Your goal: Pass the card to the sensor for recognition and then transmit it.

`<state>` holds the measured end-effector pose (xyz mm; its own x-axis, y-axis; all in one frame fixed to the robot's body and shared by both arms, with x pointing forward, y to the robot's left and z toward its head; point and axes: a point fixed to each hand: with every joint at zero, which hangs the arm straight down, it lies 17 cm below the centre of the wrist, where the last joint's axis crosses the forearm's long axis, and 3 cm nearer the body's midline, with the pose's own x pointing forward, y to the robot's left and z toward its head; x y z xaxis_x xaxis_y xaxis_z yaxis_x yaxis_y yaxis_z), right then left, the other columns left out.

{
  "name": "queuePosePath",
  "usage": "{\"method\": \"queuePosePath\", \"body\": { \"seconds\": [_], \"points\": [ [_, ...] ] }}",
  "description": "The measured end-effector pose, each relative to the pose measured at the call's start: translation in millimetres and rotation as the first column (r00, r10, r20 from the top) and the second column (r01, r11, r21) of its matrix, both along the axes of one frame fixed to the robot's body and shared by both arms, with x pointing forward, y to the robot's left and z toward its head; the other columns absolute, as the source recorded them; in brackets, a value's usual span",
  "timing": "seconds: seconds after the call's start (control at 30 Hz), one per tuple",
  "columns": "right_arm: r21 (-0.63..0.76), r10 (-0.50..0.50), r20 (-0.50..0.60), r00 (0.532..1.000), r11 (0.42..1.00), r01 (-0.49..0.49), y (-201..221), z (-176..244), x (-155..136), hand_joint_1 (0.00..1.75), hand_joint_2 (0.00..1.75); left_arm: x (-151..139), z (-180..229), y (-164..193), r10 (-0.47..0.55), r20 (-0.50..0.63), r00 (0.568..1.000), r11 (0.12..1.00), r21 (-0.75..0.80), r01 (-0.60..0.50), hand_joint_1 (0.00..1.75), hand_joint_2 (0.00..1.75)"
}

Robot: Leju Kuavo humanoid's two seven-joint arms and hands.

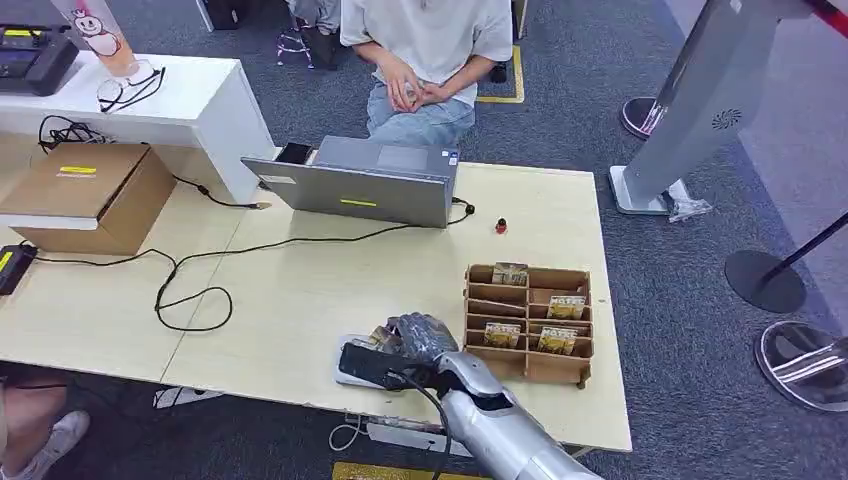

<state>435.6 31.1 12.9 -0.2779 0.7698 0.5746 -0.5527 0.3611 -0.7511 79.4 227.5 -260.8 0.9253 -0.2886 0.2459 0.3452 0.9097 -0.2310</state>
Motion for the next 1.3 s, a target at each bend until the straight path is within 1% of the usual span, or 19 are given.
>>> {"method": "queuePosePath", "body": {
  "seconds": [0.5,0.7,1.0,1.13,1.3],
  "points": [
    [0.085,0.032,0.041,0.999,0.996,-0.035,18,27,-7,1.75,1.75,1,0,-1,0.005,0.007,1.000,1.000,-0.004,-0.005,0.00,0.00],
    [0.149,0.044,0.048,0.998,0.988,-0.051,23,42,-9,1.75,1.75,0,0,0,0.015,0.011,1.000,1.000,-0.005,-0.015,0.00,0.00],
    [0.285,0.060,0.037,0.998,0.956,-0.068,24,62,-13,1.75,1.75,0,0,2,0.013,0.014,1.000,1.000,-0.002,-0.013,0.00,0.00],
    [0.355,0.056,0.029,0.998,0.933,-0.063,22,74,-13,1.75,1.75,0,0,3,0.019,0.019,1.000,1.000,-0.004,-0.019,0.00,0.00],
    [0.412,0.038,0.049,0.998,0.909,-0.055,14,91,-7,1.75,1.75,-1,0,5,0.020,0.021,1.000,1.000,-0.002,-0.020,0.00,0.00]
  ]
}}
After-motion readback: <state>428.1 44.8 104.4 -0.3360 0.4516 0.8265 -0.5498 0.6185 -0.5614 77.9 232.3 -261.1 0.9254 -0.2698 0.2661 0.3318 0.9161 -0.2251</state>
